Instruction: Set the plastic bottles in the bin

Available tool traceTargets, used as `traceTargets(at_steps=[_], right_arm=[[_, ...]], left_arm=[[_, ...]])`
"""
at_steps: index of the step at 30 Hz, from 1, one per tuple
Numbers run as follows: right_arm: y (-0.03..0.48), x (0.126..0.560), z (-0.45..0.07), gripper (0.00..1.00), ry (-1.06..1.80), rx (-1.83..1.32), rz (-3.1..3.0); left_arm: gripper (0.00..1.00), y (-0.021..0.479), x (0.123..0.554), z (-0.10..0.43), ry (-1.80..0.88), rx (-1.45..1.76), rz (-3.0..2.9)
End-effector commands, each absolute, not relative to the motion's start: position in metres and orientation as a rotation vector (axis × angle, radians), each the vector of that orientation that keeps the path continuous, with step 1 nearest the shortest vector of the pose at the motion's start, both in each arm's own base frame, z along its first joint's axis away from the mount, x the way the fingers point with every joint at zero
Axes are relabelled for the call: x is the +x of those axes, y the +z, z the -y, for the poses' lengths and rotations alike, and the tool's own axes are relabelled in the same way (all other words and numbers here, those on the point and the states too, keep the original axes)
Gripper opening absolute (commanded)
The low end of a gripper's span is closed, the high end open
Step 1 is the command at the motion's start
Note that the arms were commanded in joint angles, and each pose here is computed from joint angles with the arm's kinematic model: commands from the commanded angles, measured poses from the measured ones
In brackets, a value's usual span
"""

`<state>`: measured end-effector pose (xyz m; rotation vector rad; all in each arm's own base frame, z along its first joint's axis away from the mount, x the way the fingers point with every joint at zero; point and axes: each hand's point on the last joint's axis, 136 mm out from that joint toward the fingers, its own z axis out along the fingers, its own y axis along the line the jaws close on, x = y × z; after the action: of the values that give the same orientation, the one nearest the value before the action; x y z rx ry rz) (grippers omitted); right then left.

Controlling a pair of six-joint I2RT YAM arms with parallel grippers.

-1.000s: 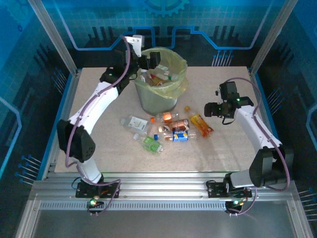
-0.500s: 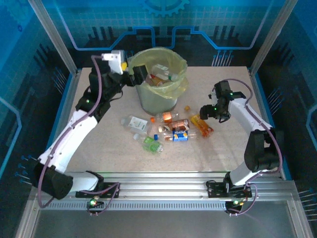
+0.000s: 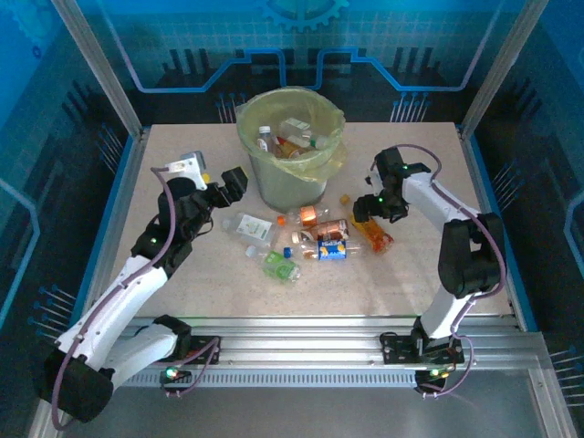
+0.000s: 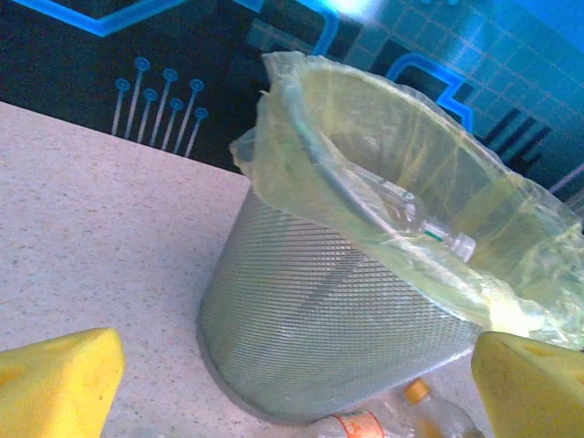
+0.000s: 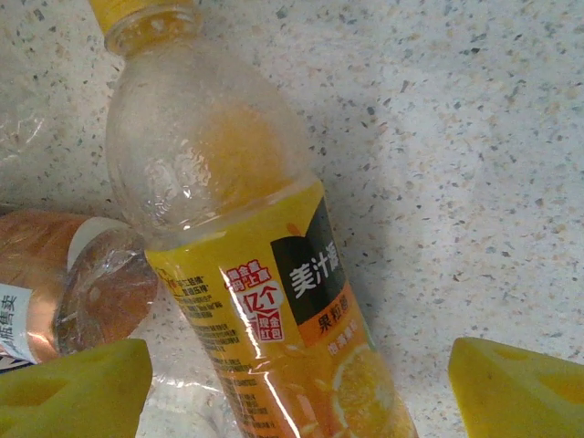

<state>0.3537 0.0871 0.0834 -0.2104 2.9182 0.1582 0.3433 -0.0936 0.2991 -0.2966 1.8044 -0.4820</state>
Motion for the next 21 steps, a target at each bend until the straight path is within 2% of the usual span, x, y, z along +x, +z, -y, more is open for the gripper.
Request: traceTargets(at_steps=[1,13,21], right_arm=[[0.081,0.353,-0.090,0.86,0.155,-0.246,-2.942],[0.055,0.354,-0.093,0.86,0.173,-0.234,-2.997],[0.043,0.363,-0.080,0.82,0.160,-0.135,-3.021]], left_arm=[[0.99,0.301,0.342,0.077,-0.448,-0.388,-1.757],[0.99,0.290,0.346,0.075,-0.437,-0.421,-1.781],[0.99,0.289,0.346,0.074,-0.434,-0.424,-1.787]])
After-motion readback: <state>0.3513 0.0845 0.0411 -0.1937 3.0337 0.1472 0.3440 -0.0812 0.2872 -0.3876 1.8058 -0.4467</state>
